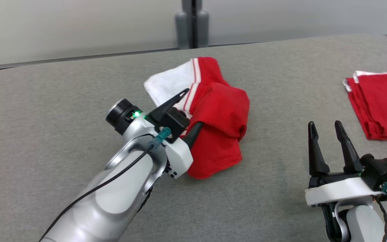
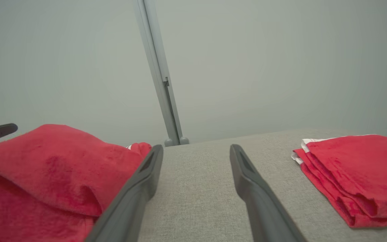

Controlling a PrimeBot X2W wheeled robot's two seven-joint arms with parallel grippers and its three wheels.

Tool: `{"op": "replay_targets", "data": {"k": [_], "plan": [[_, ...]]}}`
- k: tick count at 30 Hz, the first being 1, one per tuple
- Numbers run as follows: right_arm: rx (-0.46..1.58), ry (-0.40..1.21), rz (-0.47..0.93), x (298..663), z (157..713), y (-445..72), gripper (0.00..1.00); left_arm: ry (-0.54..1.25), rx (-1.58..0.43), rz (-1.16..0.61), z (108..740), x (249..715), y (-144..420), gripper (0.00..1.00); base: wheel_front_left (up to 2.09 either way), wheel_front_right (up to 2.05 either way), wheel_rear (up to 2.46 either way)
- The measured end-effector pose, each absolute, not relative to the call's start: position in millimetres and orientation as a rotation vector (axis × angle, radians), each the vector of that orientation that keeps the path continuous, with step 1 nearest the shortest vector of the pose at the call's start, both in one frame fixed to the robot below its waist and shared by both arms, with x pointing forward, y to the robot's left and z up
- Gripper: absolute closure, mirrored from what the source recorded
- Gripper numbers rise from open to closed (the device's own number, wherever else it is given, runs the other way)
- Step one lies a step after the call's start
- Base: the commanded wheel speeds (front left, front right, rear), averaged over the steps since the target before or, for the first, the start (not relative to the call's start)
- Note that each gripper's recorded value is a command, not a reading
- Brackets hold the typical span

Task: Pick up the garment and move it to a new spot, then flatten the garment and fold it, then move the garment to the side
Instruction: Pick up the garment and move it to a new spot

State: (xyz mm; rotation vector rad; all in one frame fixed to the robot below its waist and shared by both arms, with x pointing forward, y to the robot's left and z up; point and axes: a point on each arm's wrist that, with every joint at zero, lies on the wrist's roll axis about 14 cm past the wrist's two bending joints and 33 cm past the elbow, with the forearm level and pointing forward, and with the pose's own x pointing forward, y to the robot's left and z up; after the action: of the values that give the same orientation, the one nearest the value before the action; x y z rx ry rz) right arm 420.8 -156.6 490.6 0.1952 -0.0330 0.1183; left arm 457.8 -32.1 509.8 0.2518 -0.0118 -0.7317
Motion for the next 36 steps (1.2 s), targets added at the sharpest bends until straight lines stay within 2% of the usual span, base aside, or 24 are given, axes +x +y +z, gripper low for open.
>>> {"op": "replay_targets", "data": {"k": [9, 17, 21, 29, 34, 36], "plan": [[0.193, -0.06, 0.226, 430, 503, -120, 0.0, -0.024, 0.26, -0.592, 519, 441, 33, 0.0, 0.0, 0.0, 0.0], [0.194, -0.077, 0.303, 429, 512, -92, 0.0, 0.018, 0.283, -0.584, 514, 402, 57, 0.0, 0.0, 0.0, 0.0], [0.193, -0.084, 0.334, 427, 516, -81, 0.0, -0.005, 0.272, -0.538, 525, 397, 70, 0.0, 0.0, 0.0, 0.0], [0.189, -0.098, 0.363, 421, 523, -72, 0.0, -0.115, 0.057, -0.244, 554, 399, 138, 0.0, 0.0, 0.0, 0.0], [0.178, -0.09, 0.366, 413, 520, -74, 0.0, -0.118, -0.1, -0.101, 543, 387, 169, 0.0, 0.0, 0.0, 0.0], [0.173, -0.079, 0.365, 410, 516, -75, 0.0, -0.111, -0.089, -0.052, 536, 380, 179, 0.0, 0.0, 0.0, 0.0]]}}
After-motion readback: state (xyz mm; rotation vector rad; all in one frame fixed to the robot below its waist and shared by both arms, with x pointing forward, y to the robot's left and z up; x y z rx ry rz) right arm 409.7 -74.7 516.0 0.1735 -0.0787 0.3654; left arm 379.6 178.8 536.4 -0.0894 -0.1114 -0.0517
